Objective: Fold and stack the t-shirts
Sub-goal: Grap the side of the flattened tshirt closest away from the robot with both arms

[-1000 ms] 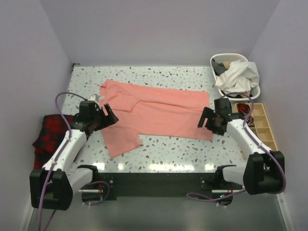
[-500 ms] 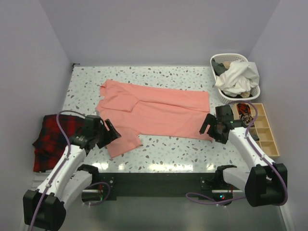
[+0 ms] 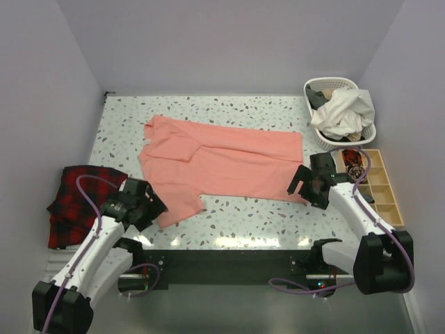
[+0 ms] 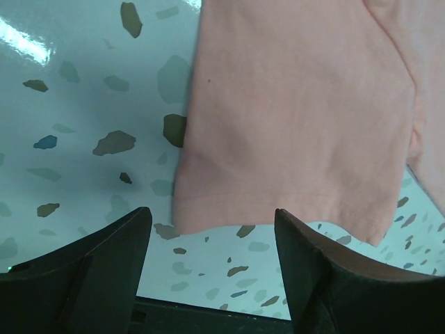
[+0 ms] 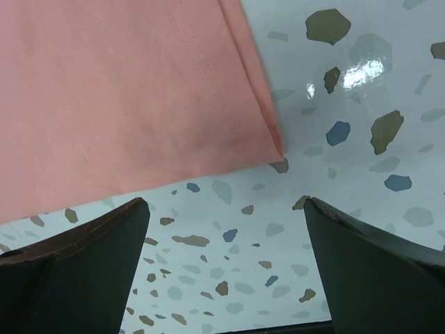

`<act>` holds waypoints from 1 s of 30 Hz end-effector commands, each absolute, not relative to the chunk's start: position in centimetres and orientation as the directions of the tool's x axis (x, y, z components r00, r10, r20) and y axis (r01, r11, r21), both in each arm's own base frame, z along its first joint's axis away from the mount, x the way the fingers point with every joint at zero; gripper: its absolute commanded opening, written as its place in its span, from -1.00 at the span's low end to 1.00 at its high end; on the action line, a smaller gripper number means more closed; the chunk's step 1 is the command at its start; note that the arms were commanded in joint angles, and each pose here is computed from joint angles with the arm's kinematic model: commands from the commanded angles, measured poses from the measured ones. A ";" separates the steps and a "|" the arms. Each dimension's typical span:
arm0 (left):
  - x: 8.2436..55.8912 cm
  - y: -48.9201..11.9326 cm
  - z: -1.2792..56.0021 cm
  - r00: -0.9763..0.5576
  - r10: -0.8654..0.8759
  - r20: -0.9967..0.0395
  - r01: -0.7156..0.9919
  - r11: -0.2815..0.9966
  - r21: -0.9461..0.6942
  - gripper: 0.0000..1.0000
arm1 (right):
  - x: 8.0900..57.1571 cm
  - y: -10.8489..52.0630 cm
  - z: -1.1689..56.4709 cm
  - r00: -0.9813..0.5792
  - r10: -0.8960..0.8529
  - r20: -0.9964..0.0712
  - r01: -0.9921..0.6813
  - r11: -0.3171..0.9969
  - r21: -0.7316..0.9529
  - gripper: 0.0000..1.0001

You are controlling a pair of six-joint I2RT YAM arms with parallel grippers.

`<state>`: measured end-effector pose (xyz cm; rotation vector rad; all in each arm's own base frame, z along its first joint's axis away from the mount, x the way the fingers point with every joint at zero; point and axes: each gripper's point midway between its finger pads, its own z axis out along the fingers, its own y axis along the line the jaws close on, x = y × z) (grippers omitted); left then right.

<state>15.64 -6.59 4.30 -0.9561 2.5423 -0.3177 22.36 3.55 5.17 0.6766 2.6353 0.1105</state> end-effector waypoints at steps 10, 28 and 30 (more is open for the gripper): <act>16.2 -6.3 1.4 -0.620 -0.731 -0.285 -0.664 0.683 -0.306 0.37 | 24.9 1.5 5.9 -0.710 0.509 -0.486 0.506 0.849 0.150 0.97; 15.9 -6.6 0.1 -0.635 -0.722 -0.275 -0.647 0.691 -0.321 -1.00 | 24.7 4.4 0.0 -0.779 0.548 -0.304 0.484 0.834 0.264 0.18; 16.1 -6.6 0.4 -0.629 -0.724 -0.282 -0.644 0.689 -0.332 -1.00 | 24.7 4.5 0.0 -0.783 0.543 -0.303 0.476 0.837 0.268 -0.23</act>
